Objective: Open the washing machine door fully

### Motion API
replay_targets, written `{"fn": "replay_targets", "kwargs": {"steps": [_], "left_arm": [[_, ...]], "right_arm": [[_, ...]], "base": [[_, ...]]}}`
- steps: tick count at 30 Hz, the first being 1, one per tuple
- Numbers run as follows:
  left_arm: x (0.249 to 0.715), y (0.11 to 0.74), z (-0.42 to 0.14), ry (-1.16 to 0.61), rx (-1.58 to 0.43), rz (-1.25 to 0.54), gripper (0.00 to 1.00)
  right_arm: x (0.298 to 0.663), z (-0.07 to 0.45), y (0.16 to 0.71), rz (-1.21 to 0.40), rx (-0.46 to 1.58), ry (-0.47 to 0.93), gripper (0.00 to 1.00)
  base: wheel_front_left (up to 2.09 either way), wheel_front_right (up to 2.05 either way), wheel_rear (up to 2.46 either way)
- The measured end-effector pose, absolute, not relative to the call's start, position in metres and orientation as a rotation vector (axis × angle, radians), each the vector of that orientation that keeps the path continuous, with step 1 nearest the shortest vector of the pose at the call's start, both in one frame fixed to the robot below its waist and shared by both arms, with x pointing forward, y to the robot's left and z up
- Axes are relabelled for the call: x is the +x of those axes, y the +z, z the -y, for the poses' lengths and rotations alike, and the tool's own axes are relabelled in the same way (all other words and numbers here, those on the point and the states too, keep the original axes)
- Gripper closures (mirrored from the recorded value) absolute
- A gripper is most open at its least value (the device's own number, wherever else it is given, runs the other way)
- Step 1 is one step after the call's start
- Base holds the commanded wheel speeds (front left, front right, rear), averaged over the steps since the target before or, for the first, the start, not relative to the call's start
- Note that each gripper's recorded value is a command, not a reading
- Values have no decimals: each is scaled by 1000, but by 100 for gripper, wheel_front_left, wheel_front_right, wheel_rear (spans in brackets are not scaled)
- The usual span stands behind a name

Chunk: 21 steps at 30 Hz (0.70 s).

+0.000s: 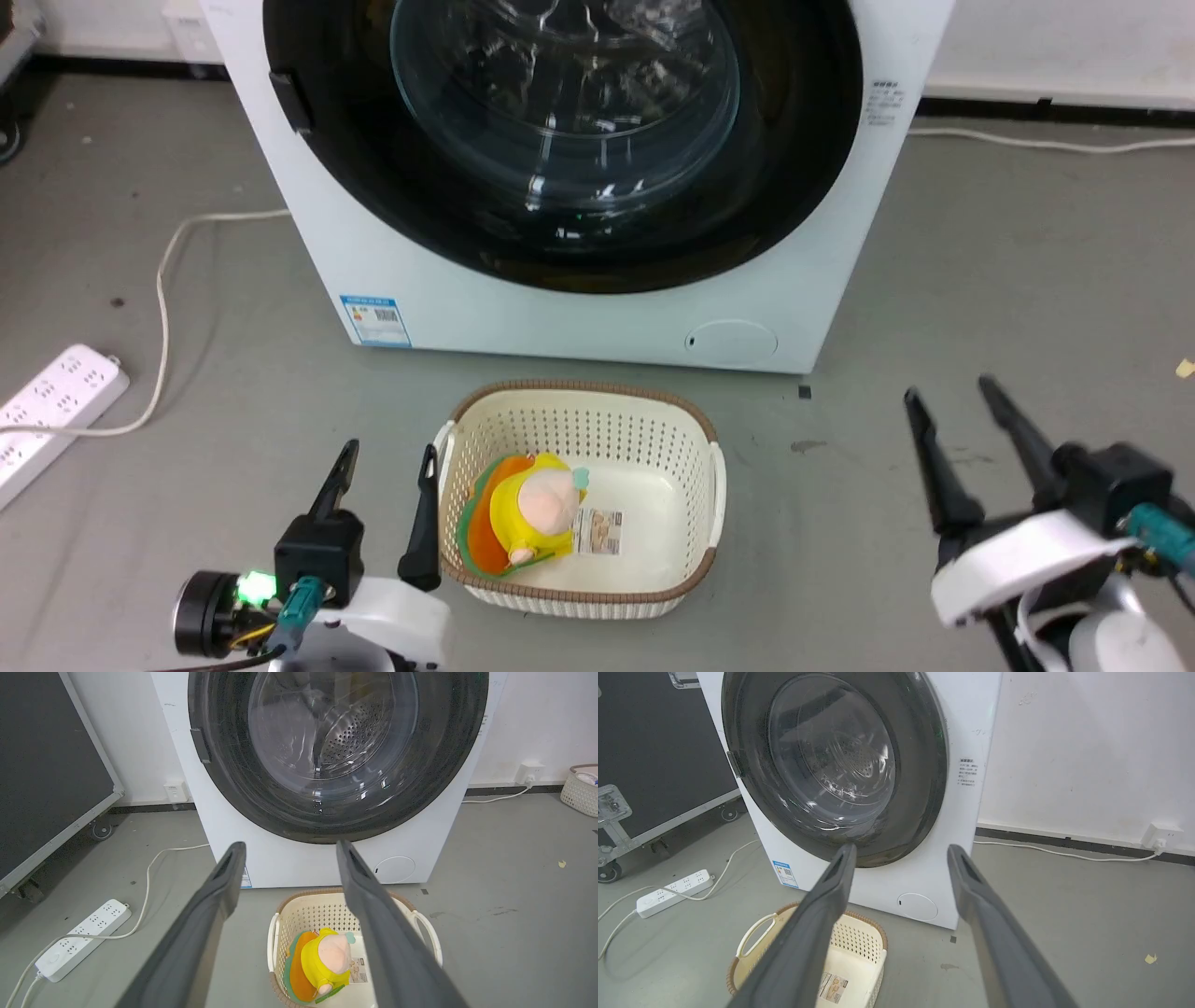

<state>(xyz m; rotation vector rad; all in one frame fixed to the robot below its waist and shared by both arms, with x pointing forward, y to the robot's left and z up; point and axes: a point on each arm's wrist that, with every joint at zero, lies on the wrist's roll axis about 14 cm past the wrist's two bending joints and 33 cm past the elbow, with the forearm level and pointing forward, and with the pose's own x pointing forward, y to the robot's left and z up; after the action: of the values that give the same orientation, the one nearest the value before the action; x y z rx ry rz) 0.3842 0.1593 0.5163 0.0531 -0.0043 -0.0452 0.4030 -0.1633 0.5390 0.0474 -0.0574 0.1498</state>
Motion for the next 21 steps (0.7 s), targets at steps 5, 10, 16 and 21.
{"fn": "replay_targets", "kwargs": {"steps": [5, 10, 16, 21], "left_arm": [[392, 516, -158, -48, 70, 11, 0], [399, 515, -155, -56, 79, 17, 0], [404, 515, -153, -59, 86, 30, 0], [406, 511, -151, -67, 91, 27, 0]], "right_arm": [[422, 164, 549, 86, 102, 154, 0], [441, 169, 561, 115, 136, 149, 0], [463, 173, 573, 139, 193, 144, 60], [479, 175, 577, 131, 223, 144, 100]], "base": [[0, 0, 0], [0, 0, 0], [0, 0, 0], [0, 0, 0]]}}
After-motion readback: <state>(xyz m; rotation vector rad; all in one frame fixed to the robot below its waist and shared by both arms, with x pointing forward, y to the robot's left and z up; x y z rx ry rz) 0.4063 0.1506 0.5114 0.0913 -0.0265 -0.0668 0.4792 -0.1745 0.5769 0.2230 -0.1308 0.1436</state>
